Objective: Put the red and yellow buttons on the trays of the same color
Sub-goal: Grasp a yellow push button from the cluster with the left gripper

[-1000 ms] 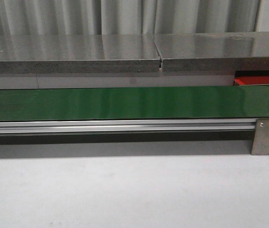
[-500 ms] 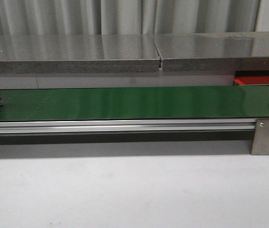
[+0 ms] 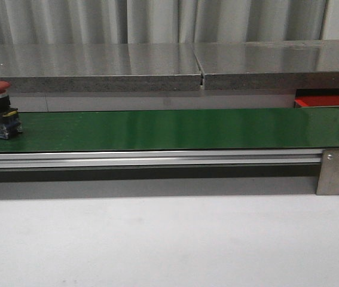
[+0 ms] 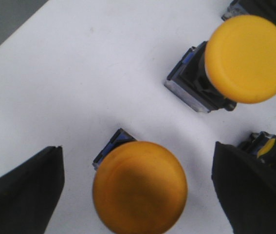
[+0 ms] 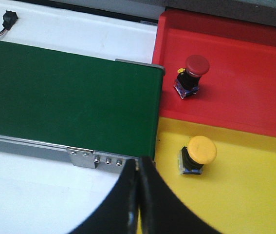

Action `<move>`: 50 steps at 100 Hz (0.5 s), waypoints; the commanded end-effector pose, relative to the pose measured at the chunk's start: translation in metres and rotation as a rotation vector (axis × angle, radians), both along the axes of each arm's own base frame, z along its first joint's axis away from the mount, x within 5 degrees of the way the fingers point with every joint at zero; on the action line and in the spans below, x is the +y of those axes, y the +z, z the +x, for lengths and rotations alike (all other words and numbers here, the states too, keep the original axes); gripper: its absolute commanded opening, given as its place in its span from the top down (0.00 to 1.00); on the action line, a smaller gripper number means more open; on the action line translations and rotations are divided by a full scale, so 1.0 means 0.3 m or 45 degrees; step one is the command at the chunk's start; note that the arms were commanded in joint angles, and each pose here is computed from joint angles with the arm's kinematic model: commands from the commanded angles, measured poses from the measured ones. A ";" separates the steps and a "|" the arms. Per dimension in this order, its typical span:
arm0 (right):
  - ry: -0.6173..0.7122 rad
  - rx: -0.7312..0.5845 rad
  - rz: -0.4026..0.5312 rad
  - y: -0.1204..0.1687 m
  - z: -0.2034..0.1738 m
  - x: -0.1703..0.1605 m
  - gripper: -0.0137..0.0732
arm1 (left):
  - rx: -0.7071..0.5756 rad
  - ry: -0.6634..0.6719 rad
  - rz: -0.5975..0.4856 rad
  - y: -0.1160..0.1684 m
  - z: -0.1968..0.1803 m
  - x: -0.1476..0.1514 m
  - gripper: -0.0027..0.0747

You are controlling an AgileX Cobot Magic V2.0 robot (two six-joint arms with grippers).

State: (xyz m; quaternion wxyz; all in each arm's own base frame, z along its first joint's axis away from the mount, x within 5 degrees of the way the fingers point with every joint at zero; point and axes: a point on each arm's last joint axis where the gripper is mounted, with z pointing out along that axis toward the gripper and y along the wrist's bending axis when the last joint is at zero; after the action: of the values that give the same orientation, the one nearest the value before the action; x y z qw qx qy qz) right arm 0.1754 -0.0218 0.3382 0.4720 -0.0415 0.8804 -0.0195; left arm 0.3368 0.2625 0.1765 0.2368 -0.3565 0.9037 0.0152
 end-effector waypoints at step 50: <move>-0.018 -0.114 -0.008 0.047 0.003 -0.003 0.92 | -0.155 0.042 0.085 0.114 0.015 0.016 0.76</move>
State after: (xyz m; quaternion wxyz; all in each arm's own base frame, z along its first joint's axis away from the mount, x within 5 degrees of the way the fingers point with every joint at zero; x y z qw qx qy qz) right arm 0.1754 -0.0218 0.3382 0.4720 -0.0415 0.8804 -0.0195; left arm 0.3389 0.2646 0.1787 0.2510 -0.3574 0.8994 0.0201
